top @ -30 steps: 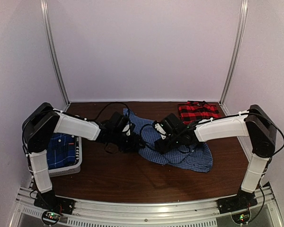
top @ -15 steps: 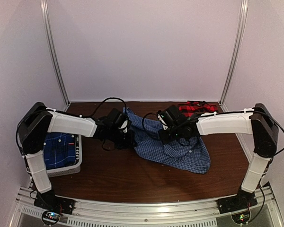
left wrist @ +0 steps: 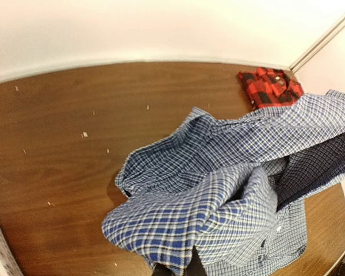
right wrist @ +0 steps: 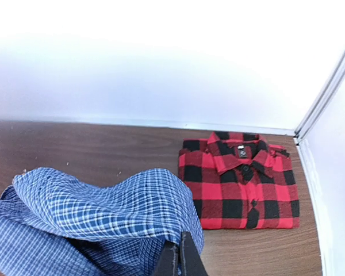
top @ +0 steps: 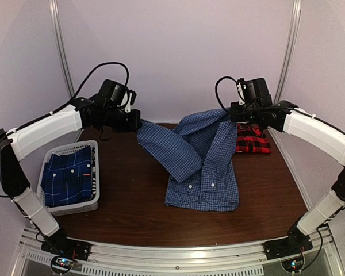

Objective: Fold and stack the long sleeve shirts
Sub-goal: Pick up the crumpled shirt from the center of the board, then flatten out the crumpled shirt at the center of the board.

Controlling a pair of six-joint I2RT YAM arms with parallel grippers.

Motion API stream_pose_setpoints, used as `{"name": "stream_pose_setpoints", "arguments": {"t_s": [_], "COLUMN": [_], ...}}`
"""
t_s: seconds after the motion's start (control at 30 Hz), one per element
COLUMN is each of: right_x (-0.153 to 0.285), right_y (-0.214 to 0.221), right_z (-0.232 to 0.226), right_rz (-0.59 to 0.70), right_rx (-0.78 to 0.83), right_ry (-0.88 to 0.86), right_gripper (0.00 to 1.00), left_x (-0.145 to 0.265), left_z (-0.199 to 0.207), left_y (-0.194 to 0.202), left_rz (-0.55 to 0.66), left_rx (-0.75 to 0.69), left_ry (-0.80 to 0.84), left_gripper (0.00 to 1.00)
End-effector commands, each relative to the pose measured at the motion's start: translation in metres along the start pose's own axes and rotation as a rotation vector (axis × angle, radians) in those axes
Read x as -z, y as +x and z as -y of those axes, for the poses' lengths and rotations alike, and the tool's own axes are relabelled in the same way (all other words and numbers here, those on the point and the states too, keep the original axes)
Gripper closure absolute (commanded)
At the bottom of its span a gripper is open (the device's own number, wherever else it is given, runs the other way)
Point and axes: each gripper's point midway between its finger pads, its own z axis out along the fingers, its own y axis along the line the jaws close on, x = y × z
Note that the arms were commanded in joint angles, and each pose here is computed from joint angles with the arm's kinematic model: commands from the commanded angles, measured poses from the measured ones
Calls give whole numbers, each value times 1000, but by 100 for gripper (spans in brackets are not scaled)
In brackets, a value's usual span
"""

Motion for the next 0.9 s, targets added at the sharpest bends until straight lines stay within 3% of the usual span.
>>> {"name": "stream_pose_setpoints", "arguments": {"t_s": [0.0, 0.13, 0.57, 0.73, 0.87], "right_x": [42, 84, 251, 285, 262], "right_y": [-66, -110, -211, -224, -225], "right_z": [42, 62, 110, 120, 118], "right_rz": [158, 291, 672, 738, 681], "right_rx": [-49, -98, -227, -244, -208], "right_ry": [92, 105, 38, 27, 84], "right_gripper": [100, 100, 100, 100, 100], "left_x": [83, 149, 344, 371, 338], "left_z": [20, 56, 132, 133, 104], "left_y": [-71, -114, -166, -175, -195], "left_rz": [201, 357, 735, 813, 779], "left_rx": [-168, -281, -481, -485, -400], "left_ry": [26, 159, 549, 552, 412], "left_gripper": [100, 100, 100, 100, 100]}}
